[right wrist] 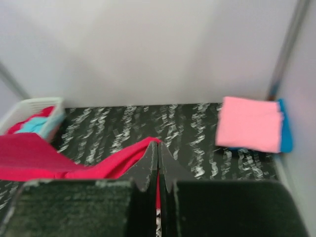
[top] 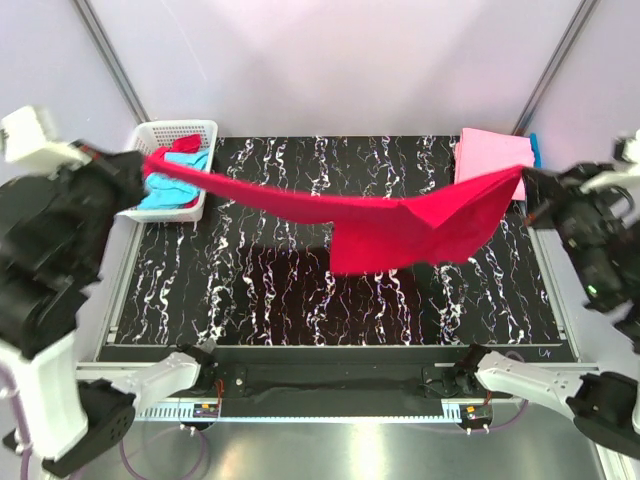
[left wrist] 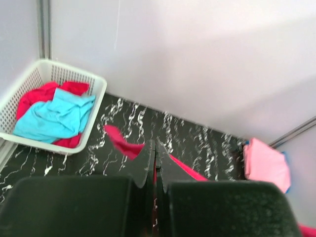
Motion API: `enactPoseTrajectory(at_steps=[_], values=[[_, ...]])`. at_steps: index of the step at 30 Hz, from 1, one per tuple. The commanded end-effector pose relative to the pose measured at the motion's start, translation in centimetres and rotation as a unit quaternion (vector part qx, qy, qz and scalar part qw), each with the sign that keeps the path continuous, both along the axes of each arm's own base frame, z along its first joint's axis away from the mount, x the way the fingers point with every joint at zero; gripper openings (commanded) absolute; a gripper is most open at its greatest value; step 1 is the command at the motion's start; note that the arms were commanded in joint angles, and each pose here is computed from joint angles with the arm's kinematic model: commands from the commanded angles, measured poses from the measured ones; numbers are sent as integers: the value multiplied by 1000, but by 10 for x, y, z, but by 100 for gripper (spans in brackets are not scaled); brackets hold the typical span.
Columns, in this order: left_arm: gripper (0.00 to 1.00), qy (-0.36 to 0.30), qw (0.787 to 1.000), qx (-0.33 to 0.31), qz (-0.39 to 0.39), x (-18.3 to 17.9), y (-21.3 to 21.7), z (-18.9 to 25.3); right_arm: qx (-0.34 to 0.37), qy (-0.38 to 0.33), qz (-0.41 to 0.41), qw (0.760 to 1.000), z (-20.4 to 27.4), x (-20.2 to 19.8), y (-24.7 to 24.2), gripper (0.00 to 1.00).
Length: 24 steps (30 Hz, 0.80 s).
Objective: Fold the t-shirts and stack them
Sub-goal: Flatten the tshirt out
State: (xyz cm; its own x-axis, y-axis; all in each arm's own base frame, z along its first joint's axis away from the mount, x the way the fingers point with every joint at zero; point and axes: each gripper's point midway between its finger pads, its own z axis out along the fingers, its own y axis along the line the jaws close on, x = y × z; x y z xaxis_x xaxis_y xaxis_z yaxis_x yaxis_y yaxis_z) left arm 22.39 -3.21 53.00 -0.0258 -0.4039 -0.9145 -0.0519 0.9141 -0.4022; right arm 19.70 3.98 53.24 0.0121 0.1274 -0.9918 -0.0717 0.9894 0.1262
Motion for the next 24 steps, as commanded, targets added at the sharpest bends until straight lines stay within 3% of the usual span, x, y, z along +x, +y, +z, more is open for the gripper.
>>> enactPoseTrajectory(at_steps=[1, 10, 19, 20, 24], values=[[0, 25, 999, 33, -11, -1, -1, -14, 30, 51, 108, 992, -26, -9, 44, 0], [0, 54, 996, 41, -53, 2, -18, -31, 9, 90, 192, 977, -55, 15, 109, 0], [0, 89, 993, 72, -19, 21, -12, -50, -24, 111, 159, 981, -70, 62, 117, 0], [0, 95, 993, 72, -20, 26, -14, -53, -19, 118, 198, 973, -72, 60, 128, 0], [0, 104, 992, 69, -27, 38, -23, -62, 13, 134, 221, 966, -87, 83, 131, 0]])
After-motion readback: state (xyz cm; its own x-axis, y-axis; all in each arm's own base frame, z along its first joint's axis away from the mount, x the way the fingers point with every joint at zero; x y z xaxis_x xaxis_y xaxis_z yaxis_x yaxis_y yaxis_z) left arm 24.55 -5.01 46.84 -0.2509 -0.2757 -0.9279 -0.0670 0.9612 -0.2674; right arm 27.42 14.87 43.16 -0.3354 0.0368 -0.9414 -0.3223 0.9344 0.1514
